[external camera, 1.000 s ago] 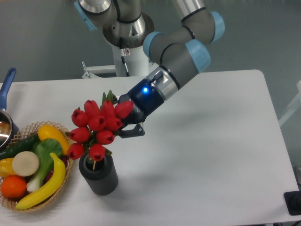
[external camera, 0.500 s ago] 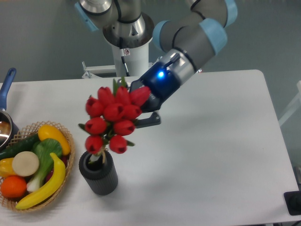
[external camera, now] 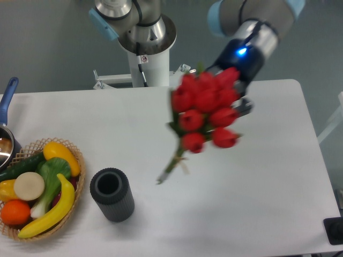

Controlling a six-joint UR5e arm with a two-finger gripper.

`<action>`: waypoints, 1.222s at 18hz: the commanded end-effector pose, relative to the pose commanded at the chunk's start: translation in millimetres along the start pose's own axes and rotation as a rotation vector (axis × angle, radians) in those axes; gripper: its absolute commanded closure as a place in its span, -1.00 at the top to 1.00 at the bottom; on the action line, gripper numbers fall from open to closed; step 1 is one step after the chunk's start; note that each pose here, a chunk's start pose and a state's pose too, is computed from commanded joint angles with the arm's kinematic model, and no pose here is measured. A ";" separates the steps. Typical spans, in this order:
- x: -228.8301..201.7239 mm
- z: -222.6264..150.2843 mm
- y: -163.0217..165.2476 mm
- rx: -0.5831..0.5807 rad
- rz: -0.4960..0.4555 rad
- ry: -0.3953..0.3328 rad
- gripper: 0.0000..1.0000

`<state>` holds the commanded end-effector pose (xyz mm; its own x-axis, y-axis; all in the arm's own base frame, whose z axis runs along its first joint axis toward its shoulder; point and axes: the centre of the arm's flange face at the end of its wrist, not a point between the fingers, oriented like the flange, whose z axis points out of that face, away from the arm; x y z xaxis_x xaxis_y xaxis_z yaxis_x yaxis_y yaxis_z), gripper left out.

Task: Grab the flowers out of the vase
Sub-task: 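Carry the tulip bunch away from the vase over the empty table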

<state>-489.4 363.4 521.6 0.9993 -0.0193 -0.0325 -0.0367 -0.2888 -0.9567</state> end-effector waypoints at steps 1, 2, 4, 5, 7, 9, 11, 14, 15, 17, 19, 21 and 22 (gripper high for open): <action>-9.1 -10.6 5.3 -0.027 0.007 -0.042 -1.00; -13.4 -14.2 10.2 -0.051 0.013 -0.066 -1.00; -20.3 -19.4 18.3 -0.125 0.047 -0.127 -1.00; -24.1 -26.5 24.8 -0.178 0.081 -0.168 -1.00; -27.8 -29.7 30.5 -0.257 0.128 -0.213 -0.96; -26.8 -30.9 38.1 -0.352 0.120 -0.263 -0.94; -27.5 -29.2 67.5 -0.486 0.080 -0.306 -1.00; -21.7 -7.9 103.7 -0.639 0.051 -0.318 -1.00; -21.3 5.9 113.3 -0.693 0.051 -0.313 -0.99; -13.9 33.9 117.6 -0.779 0.076 -0.301 -0.93; -14.2 49.2 128.9 -0.852 0.084 -0.301 -0.86; -6.9 66.4 131.3 -0.925 0.099 -0.288 -0.84; -4.4 74.4 129.0 -0.956 0.102 -0.275 -0.83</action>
<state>-497.9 397.5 376.8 0.9540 0.1003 -0.2827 0.0064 -0.9491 -0.3150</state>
